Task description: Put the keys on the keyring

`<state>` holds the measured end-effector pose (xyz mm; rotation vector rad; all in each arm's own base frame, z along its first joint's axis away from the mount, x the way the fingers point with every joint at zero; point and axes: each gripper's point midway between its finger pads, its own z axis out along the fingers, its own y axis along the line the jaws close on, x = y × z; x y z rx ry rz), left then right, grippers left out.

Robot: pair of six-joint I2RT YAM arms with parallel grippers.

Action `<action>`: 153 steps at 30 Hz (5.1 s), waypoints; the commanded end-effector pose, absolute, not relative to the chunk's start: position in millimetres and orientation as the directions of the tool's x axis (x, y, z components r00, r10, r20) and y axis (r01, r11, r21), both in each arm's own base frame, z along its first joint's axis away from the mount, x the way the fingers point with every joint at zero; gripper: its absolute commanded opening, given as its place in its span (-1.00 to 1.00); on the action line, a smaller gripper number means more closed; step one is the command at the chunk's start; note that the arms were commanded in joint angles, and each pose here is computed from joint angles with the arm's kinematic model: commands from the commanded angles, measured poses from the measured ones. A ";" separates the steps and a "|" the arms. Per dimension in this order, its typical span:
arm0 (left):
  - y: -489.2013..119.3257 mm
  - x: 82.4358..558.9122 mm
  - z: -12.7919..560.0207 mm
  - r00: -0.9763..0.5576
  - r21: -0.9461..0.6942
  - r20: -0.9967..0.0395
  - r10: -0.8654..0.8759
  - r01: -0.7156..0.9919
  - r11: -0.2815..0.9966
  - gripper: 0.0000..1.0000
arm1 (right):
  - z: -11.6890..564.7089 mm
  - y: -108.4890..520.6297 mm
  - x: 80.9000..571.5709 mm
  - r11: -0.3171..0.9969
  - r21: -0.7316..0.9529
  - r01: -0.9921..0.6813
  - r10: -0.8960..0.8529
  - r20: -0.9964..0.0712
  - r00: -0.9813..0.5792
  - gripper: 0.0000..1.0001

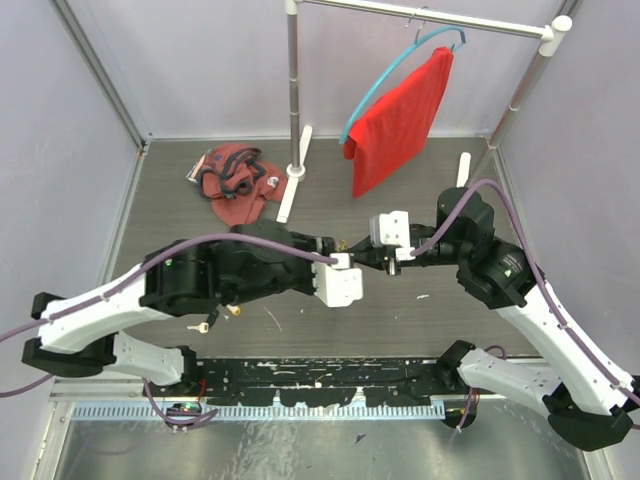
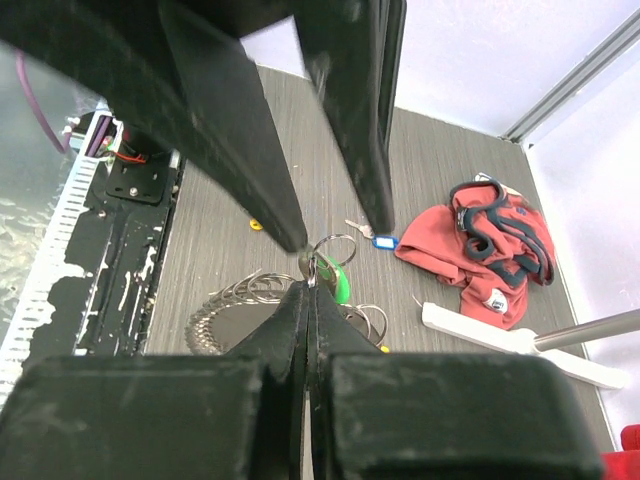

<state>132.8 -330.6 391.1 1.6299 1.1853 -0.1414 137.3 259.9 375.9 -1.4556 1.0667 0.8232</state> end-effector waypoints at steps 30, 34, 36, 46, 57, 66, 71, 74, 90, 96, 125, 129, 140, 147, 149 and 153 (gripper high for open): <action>-286.5 121.8 467.4 0.419 0.428 -0.902 0.104 0.841 0.330 0.34 | 438.9 244.9 109.8 -0.166 -0.514 -0.842 0.217 -0.852 0.477 -0.99; -289.8 102.8 466.2 0.452 0.464 -0.886 0.108 0.862 0.204 0.27 | 437.1 237.4 92.4 -0.290 -0.544 -0.787 0.188 -0.839 0.511 -0.99; -292.5 90.9 465.9 0.467 0.477 -0.878 0.103 0.870 0.125 0.21 | 439.1 235.4 84.1 -0.332 -0.541 -0.773 0.212 -0.841 0.498 -0.99; -304.8 77.8 476.3 0.524 0.527 -0.848 0.079 0.850 0.012 0.10 | 438.4 236.0 86.6 -0.329 -0.514 -0.793 0.192 -0.858 0.476 -0.99; -328.9 76.3 449.1 0.535 0.521 -0.830 0.157 0.845 -0.122 0.06 | 438.2 235.4 85.8 -0.326 -0.506 -0.799 0.185 -0.863 0.471 -0.98; -335.6 79.6 440.6 0.542 0.522 -0.820 0.186 0.840 -0.145 -0.03 | 437.1 234.5 83.8 -0.330 -0.500 -0.801 0.184 -0.866 0.465 -0.99; -336.3 79.7 441.7 0.545 0.526 -0.819 0.180 0.838 -0.144 -0.10 | 436.0 234.7 84.4 -0.330 -0.498 -0.802 0.182 -0.867 0.464 -0.99; -338.0 79.7 441.1 0.545 0.525 -0.819 0.180 0.838 -0.147 -0.12 | 434.9 235.0 84.9 -0.333 -0.495 -0.803 0.181 -0.869 0.461 -0.99; -341.1 74.1 442.3 0.543 0.517 -0.824 0.161 0.837 -0.177 -0.33 | 432.5 235.7 86.3 -0.335 -0.488 -0.806 0.177 -0.873 0.455 -0.99; -343.5 76.5 439.0 0.542 0.516 -0.822 0.173 0.839 -0.176 -0.50 | 432.5 235.5 85.8 -0.335 -0.489 -0.806 0.177 -0.872 0.456 -0.99; -331.4 97.6 437.0 0.546 0.551 -0.808 0.223 0.833 -0.045 -1.00 | 453.4 234.9 92.8 -0.262 -0.524 -0.811 0.149 -0.852 0.502 -0.99; -332.7 110.7 434.9 0.548 0.569 -0.800 0.242 0.822 0.020 -1.00 | 457.1 235.4 94.8 -0.255 -0.511 -0.821 0.140 -0.859 0.492 -0.99; -337.3 141.3 433.3 0.594 0.647 -0.753 0.283 0.747 0.151 -1.00 | 471.2 239.7 114.1 -0.123 -0.440 -0.890 0.125 -0.896 0.426 -0.99; -339.0 152.6 438.9 0.591 0.646 -0.762 0.264 0.724 0.243 -1.00 | 478.8 240.8 123.0 -0.028 -0.411 -0.911 0.176 -0.899 0.400 -0.99; -338.9 152.5 443.8 0.587 0.632 -0.774 0.237 0.726 0.269 -1.00 | 483.2 240.1 125.0 0.004 -0.418 -0.908 0.196 -0.890 0.411 -0.99; -338.9 151.8 452.6 0.575 0.603 -0.796 0.187 0.734 0.311 -1.00 | 489.9 238.3 130.4 0.073 -0.396 -0.915 0.236 -0.885 0.402 -0.99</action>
